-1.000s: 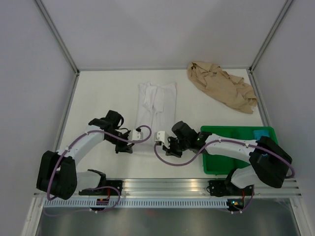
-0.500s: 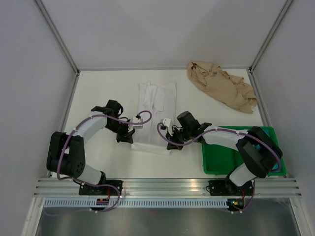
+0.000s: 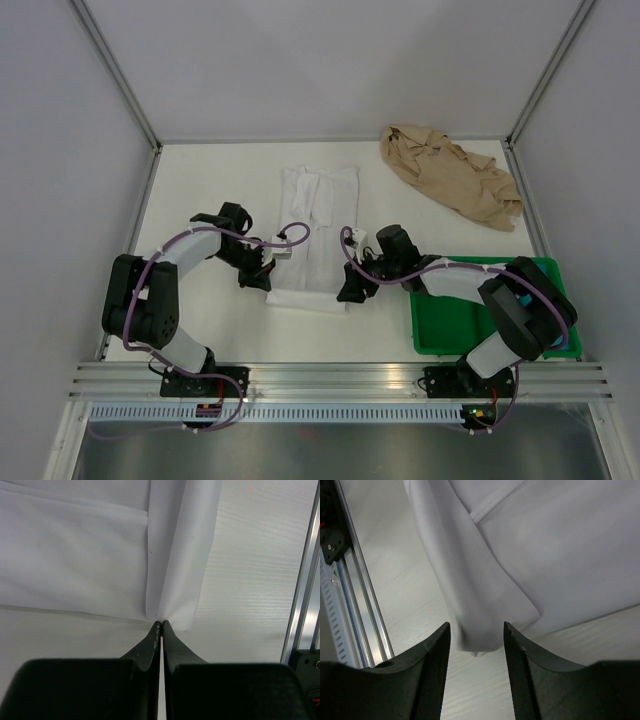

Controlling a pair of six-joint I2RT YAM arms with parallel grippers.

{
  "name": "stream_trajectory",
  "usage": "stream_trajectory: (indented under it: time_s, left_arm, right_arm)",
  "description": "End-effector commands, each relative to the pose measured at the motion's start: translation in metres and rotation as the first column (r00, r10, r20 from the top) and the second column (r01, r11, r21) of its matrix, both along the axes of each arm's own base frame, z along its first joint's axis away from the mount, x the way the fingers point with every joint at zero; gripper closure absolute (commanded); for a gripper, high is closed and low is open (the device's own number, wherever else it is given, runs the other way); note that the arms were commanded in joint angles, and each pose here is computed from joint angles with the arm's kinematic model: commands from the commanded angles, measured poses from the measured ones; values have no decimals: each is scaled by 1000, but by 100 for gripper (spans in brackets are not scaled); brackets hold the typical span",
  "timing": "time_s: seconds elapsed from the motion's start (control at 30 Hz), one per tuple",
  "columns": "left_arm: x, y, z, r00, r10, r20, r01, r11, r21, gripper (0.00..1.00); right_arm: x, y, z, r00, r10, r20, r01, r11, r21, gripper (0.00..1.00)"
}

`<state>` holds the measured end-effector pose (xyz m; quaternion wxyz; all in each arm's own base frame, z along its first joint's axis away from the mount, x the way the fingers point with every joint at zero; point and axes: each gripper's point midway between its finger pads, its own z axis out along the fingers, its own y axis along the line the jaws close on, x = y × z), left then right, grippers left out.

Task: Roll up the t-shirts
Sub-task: Roll the tshirt

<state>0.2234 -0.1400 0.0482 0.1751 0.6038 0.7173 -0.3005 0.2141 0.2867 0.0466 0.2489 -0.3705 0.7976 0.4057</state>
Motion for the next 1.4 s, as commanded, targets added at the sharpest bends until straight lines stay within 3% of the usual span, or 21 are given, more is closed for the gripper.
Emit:
stream_trajectory:
  time_s: [0.0, 0.33, 0.63, 0.67, 0.73, 0.8, 0.9, 1.1, 1.37]
  left_arm:
    - [13, -4, 9, 1000, 19, 23, -18, 999, -37, 98]
    - [14, -2, 8, 999, 25, 28, -24, 999, -34, 98]
    - [15, -1, 8, 999, 32, 27, -31, 999, -29, 98]
    - [15, -1, 8, 999, 33, 26, -32, 999, -29, 98]
    - [15, -1, 8, 999, 33, 25, -32, 999, -33, 98]
    - [15, -1, 8, 999, 33, 24, -32, 999, -31, 98]
    - [16, -1, 9, 999, 35, 25, -34, 999, -33, 98]
    - [29, 0, 5, 994, 97, 43, -97, 995, -13, 98]
    - [38, 0, -9, 989, 143, 23, -143, 990, 7, 98]
  right_arm:
    - [2, 15, 29, 998, -54, 11, 52, 989, 138, 47]
    - [-19, 24, 21, 990, -106, 88, 95, 988, 120, 44]
    - [-33, 14, -14, 989, -145, 13, 144, 989, 30, 48]
    - [-33, 14, -14, 989, -146, 15, 146, 989, 32, 50]
    - [-32, 13, -14, 988, -155, 18, 155, 987, 31, 64]
    - [-33, 14, -11, 989, -147, 13, 146, 988, 40, 84]
    - [-36, 18, -4, 992, -128, -16, 129, 990, 63, 99]
    - [-14, 4, -9, 947, -259, -189, 274, 960, 59, 100]
    - [-6, 5, -30, 898, -294, -327, 314, 949, 9, 100]
